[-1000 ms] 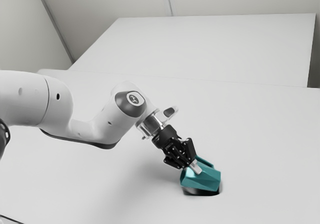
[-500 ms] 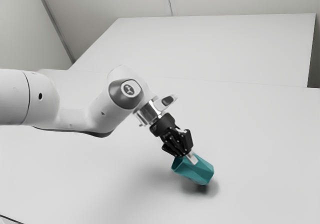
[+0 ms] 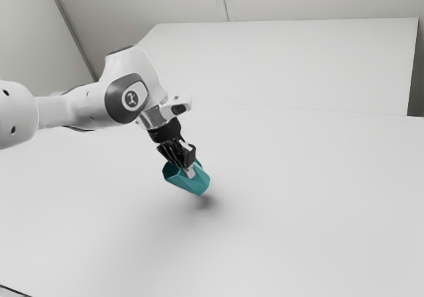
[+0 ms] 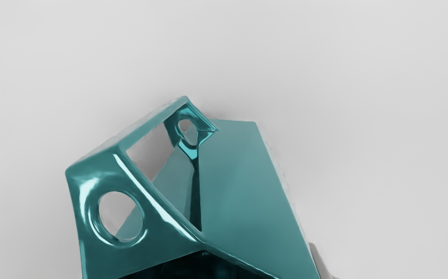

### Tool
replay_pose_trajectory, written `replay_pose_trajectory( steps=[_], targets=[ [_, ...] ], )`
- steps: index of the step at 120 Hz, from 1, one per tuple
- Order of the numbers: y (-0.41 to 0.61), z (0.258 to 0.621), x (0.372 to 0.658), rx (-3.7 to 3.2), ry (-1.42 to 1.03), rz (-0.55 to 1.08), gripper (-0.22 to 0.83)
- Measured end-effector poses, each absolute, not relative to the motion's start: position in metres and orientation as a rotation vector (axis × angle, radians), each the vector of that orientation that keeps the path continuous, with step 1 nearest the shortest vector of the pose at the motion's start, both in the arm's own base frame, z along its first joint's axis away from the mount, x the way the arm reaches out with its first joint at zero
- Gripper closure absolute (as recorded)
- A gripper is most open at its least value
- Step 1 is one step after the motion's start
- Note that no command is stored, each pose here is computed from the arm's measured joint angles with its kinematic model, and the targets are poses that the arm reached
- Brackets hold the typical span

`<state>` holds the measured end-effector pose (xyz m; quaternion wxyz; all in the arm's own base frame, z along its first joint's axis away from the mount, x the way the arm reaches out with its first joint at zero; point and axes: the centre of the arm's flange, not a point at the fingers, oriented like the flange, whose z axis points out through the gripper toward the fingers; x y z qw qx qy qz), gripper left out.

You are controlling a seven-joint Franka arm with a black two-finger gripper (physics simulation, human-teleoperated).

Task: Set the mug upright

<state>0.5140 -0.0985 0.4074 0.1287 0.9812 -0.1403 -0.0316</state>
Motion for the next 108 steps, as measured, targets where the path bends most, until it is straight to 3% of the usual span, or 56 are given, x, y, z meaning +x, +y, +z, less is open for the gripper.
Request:
replay_pose_trajectory(
  steps=[26,38,57,108],
  targets=[
    [-0.016,0.408,0.55,3.083,-0.341,-0.08,0.78],
    [-0.026,0.399,0.559,3.154,-0.43,-0.113,0.77],
    [-0.082,0.388,0.563,3.197,-0.647,-0.156,0.78],
    [-0.063,0.372,0.571,3.19,-0.572,-0.275,0.78]
  ],
)
